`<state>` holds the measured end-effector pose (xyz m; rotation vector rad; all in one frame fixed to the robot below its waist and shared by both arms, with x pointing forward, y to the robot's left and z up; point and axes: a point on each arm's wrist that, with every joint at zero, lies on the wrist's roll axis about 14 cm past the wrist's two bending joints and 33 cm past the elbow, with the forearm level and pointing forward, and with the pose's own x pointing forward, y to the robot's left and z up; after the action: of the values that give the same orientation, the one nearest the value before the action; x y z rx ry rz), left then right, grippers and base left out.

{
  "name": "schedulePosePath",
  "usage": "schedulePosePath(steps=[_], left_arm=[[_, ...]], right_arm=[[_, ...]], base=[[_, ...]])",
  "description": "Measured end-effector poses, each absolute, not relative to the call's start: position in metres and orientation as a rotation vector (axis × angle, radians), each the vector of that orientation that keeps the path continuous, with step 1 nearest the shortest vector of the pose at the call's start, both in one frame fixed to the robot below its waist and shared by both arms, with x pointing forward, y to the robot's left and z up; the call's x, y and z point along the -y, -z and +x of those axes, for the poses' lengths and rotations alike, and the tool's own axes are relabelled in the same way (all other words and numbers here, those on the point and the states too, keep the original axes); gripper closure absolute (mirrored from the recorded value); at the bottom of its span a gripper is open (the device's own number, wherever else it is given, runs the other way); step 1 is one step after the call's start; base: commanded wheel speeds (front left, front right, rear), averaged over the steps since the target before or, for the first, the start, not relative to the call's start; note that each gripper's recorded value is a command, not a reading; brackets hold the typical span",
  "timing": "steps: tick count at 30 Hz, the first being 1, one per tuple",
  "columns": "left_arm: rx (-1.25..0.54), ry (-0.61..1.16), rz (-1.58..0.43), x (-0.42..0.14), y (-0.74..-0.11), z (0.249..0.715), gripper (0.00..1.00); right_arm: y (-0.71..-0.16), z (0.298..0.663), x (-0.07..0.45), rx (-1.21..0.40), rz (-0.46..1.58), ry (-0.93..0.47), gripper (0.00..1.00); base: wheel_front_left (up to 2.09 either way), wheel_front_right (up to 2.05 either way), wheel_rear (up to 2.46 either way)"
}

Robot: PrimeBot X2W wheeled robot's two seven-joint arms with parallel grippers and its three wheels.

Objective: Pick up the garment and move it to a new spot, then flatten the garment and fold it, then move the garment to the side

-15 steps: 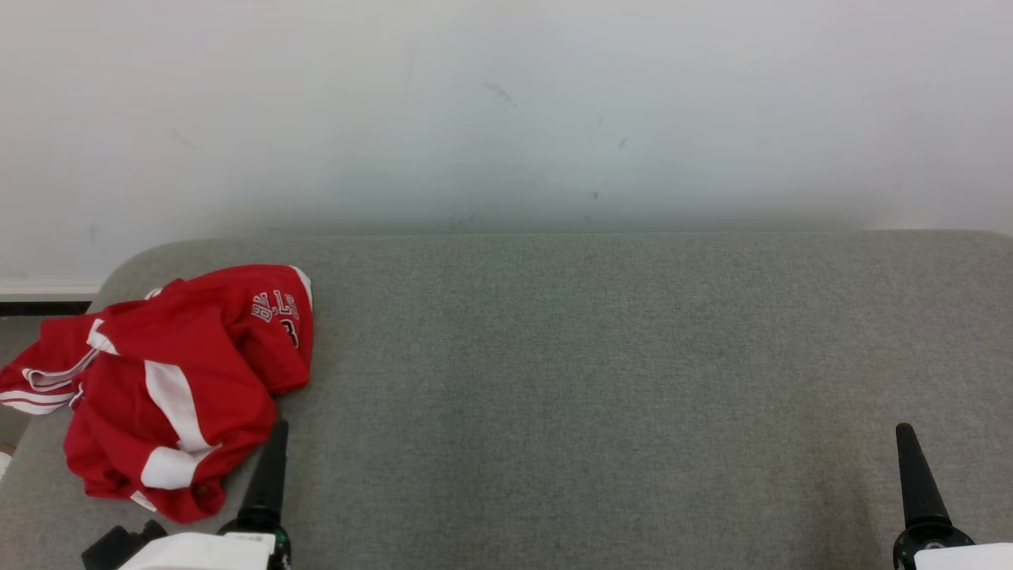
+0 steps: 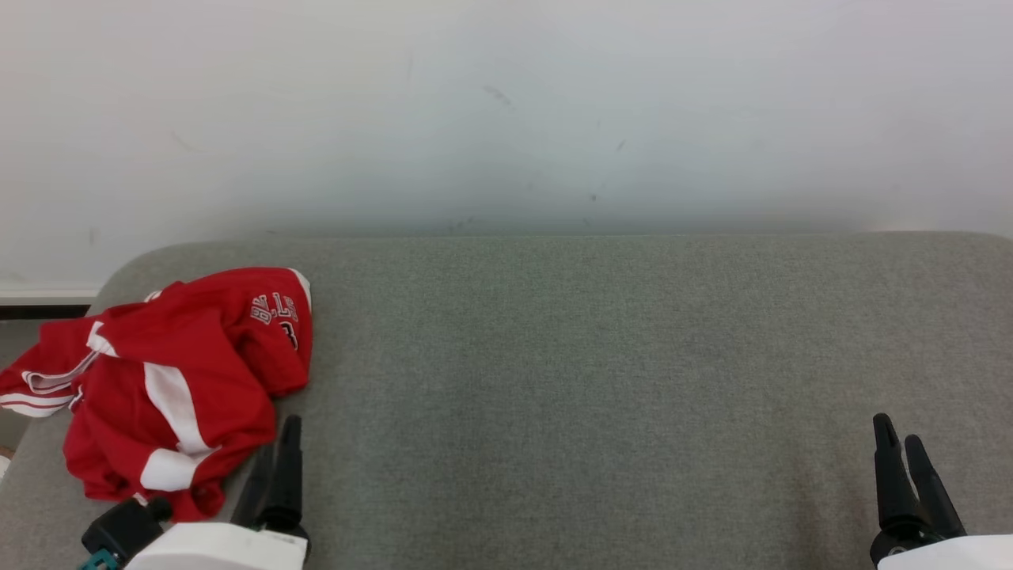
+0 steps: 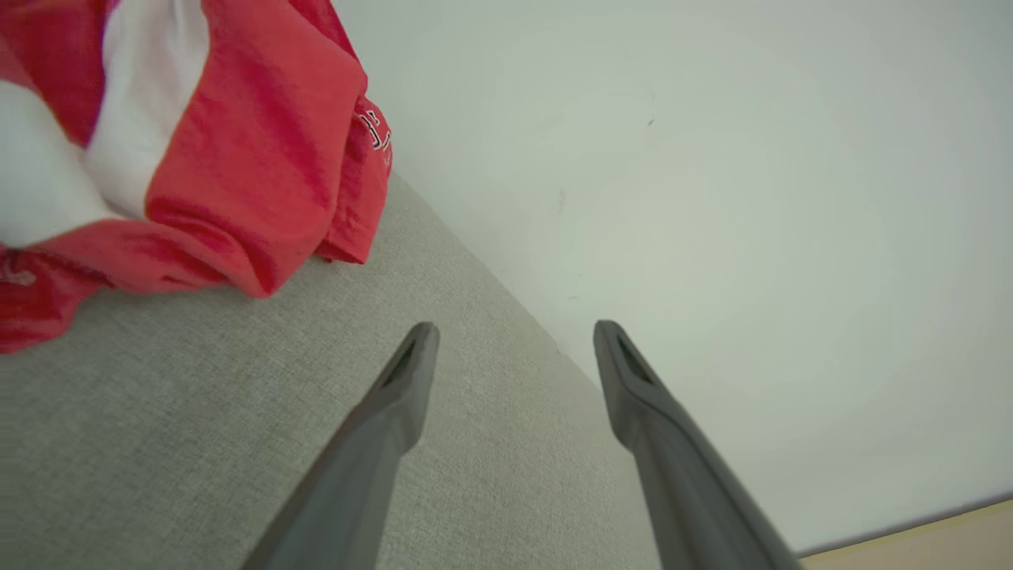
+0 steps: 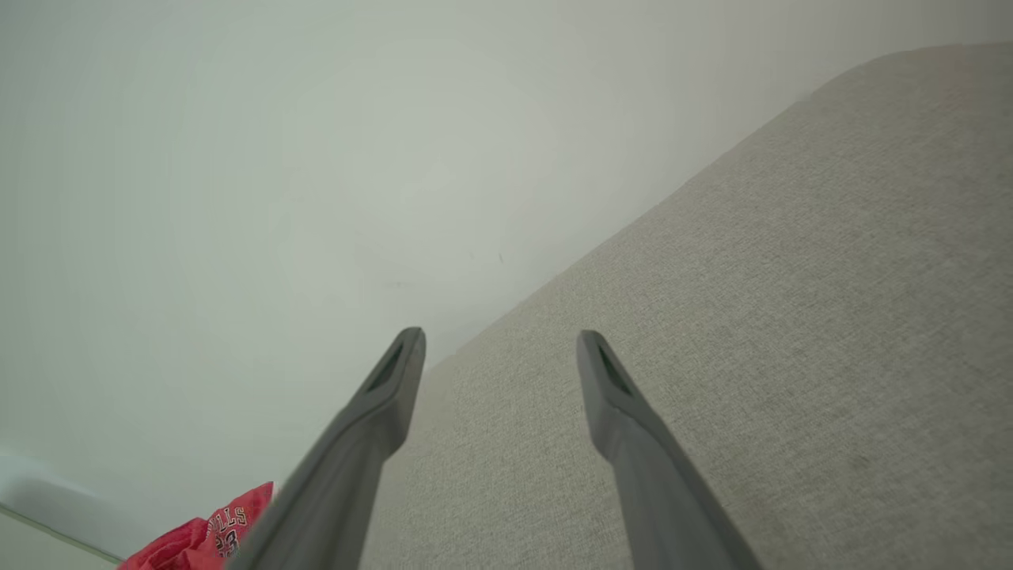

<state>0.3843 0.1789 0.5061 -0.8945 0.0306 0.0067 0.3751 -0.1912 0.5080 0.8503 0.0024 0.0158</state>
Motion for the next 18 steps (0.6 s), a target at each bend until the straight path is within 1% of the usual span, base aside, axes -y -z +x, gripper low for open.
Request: schedulePosePath(steps=[10, 18], left_arm=[[-0.029, -0.015, -0.665, -0.181, -0.506, 0.383, 0.0], [-0.04, -0.011, -0.521, -0.179, -0.503, 0.38, 0.0]], right_arm=[[-0.502, 0.373, 0.181, -0.02, 0.692, -0.041, 0.0], [-0.498, 0.372, 0.175, -0.027, 0.587, -0.057, 0.0]], base=[[0.0, 0.0, 0.0], [0.0, 0.0, 0.0]])
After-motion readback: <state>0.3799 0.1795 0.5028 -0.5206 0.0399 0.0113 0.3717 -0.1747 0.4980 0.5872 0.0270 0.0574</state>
